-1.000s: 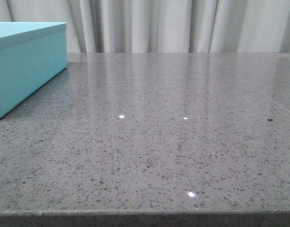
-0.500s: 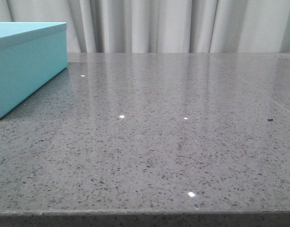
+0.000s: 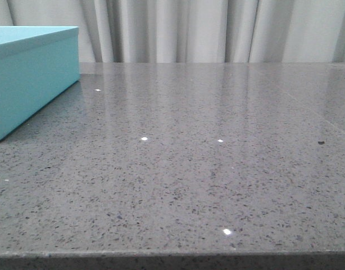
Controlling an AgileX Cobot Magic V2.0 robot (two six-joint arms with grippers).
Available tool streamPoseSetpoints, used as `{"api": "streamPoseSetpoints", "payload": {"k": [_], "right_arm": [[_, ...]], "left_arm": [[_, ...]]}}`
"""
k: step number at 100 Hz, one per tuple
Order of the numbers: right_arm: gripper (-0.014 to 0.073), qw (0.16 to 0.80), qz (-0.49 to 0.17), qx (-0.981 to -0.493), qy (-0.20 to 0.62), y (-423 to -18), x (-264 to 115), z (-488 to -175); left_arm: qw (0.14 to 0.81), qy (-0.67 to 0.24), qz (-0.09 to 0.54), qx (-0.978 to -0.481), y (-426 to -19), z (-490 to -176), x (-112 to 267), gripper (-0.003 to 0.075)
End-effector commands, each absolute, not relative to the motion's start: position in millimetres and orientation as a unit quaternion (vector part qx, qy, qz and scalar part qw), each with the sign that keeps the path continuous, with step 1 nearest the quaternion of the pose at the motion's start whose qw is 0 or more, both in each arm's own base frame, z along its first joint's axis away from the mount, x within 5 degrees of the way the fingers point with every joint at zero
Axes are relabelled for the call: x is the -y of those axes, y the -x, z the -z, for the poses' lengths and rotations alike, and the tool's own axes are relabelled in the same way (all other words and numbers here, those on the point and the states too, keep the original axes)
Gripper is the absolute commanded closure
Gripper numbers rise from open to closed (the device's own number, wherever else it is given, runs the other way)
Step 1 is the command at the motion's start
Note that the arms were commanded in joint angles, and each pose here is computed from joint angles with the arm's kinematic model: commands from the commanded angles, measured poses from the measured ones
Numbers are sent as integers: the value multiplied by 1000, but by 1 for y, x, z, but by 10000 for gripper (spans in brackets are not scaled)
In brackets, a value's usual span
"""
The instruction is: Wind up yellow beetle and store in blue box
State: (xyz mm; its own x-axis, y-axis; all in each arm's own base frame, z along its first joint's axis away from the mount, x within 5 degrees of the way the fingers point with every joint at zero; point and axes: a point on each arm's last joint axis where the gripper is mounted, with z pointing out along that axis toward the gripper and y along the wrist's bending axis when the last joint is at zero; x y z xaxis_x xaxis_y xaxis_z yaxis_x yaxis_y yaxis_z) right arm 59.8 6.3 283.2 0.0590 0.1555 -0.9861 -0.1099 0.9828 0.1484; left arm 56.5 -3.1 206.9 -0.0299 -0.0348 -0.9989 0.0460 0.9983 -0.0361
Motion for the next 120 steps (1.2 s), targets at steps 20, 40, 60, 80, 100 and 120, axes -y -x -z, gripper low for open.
{"api": "streamPoseSetpoints", "payload": {"k": [20,40,60,80,100,120], "right_arm": [[662,760,-87,-644,-12,-59,-6,-298],[662,760,-87,-644,-12,-59,-6,-298],[662,760,-87,-644,-12,-59,-6,-298],[662,760,-87,-644,-12,-59,-6,-298],[662,760,-87,-644,-12,-59,-6,-298],[662,760,-87,-644,-12,-59,-6,-298]], "left_arm": [[732,17,4,-682,-54,-205,-1,739],[732,19,6,-681,-54,-205,-1,739],[732,19,6,-681,-54,-205,-1,739],[732,19,6,-681,-54,-205,-1,739],[732,19,6,-681,-54,-205,-1,739],[732,19,6,-681,-54,-205,-1,739]]}}
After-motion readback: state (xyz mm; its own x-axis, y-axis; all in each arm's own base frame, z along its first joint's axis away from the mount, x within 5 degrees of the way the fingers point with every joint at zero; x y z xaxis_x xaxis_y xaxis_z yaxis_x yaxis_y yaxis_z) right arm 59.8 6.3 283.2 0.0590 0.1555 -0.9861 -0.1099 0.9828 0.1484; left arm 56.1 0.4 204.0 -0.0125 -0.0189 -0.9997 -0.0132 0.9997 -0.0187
